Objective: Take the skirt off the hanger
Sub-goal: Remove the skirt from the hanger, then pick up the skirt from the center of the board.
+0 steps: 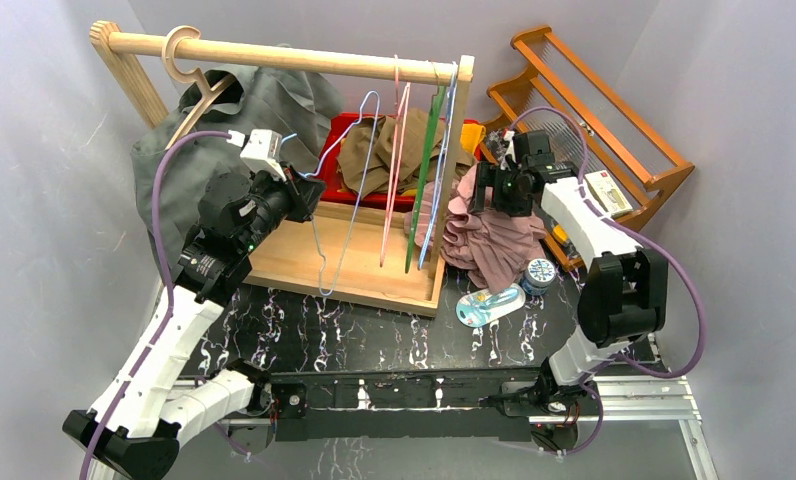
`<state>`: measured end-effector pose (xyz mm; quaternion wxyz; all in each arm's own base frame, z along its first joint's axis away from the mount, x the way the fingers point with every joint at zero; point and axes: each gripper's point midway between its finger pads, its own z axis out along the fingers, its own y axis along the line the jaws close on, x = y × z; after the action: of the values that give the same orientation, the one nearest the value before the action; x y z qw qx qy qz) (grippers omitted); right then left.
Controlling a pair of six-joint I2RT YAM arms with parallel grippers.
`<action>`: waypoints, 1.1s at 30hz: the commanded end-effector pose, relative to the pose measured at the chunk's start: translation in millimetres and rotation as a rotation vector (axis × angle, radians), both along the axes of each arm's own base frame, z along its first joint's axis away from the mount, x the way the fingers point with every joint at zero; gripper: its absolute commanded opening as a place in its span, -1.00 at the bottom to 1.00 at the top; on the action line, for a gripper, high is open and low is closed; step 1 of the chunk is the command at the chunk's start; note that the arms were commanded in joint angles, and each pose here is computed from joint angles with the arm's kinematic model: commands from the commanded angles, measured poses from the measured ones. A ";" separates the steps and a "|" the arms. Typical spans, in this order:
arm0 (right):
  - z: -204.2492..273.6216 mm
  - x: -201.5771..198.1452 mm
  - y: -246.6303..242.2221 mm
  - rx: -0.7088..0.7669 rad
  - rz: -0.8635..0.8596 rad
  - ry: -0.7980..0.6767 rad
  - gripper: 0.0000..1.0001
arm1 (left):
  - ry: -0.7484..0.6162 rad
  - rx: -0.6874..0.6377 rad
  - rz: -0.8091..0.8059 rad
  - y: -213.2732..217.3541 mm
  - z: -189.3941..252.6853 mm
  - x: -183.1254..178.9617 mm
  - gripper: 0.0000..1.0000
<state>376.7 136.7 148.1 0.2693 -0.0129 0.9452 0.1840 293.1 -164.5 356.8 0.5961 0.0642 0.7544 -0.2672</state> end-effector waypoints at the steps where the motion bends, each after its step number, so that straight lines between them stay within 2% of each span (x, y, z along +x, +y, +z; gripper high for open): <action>1: 51.3 -12.2 -22.6 -0.138 0.004 -0.126 0.91 | -0.067 -0.013 -0.026 -1.6 22.2 -3.3 -1.00; 5: 73.8 -25.0 -33.8 -0.204 0.057 -0.241 0.97 | -0.084 0.002 -0.040 -2.5 21.3 -4.0 -1.00; 11: 75.4 -49.8 -22.6 -0.331 0.379 -0.516 0.97 | -0.132 0.051 -0.055 -5.1 23.7 -12.1 -1.00; 15: 61.2 -62.0 -15.2 -0.408 0.597 -0.598 0.97 | -0.168 0.080 -0.067 -6.8 26.6 -22.6 -1.00; 19: 33.5 -70.6 -3.7 -0.437 0.852 -0.612 0.97 | -0.180 0.092 -0.041 -0.6 28.3 -28.1 -1.00; 23: 13.8 -59.5 14.9 -0.390 0.913 -0.696 0.97 | -0.174 0.077 -0.023 3.5 28.7 -31.6 -1.00; 26: -0.2 -54.2 26.9 -0.335 0.953 -0.682 0.97 | -0.173 0.062 -0.032 2.5 31.6 -34.7 -1.00; 30: -34.1 -46.8 29.9 -0.321 0.950 -0.646 0.97 | -0.169 0.062 -0.030 2.8 32.1 -34.9 -1.00; 33: -45.0 -34.2 30.6 -0.341 0.891 -0.716 0.97 | -0.160 0.063 -0.029 1.7 31.2 -33.0 -1.00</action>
<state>318.9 155.1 98.0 0.3877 -0.5147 0.7551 0.1208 261.0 -164.1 379.9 0.6405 0.1209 0.7178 -0.2447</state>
